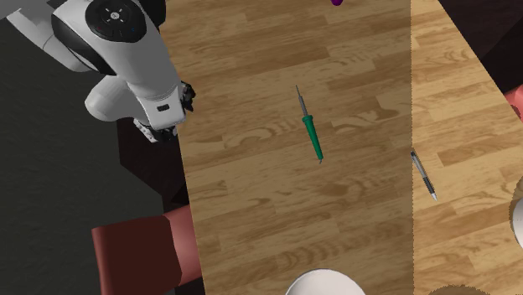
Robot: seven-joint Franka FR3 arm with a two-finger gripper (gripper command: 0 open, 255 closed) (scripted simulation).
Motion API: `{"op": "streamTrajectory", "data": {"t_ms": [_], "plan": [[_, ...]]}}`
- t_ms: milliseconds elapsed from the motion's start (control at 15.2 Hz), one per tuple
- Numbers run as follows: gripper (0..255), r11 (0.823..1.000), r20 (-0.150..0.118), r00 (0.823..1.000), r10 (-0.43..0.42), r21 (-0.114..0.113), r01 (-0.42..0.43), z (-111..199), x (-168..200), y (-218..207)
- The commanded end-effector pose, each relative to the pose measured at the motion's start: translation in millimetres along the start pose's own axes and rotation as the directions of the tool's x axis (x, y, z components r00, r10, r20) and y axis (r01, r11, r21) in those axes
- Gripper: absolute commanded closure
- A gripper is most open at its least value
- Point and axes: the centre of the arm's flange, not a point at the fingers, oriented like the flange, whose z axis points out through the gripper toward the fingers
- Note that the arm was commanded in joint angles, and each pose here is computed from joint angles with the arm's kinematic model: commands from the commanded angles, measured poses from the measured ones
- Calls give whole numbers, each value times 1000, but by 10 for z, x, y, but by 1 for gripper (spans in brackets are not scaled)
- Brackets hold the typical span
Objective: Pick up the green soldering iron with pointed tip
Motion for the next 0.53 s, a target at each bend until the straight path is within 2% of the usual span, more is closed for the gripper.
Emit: {"op": "streamTrajectory", "data": {"t_ms": [0,462], "plan": [[0,1000,0,1000,0,0,0,0,0,0],[0,988,19,988,154,22,-154,-148,723,-546]]}}
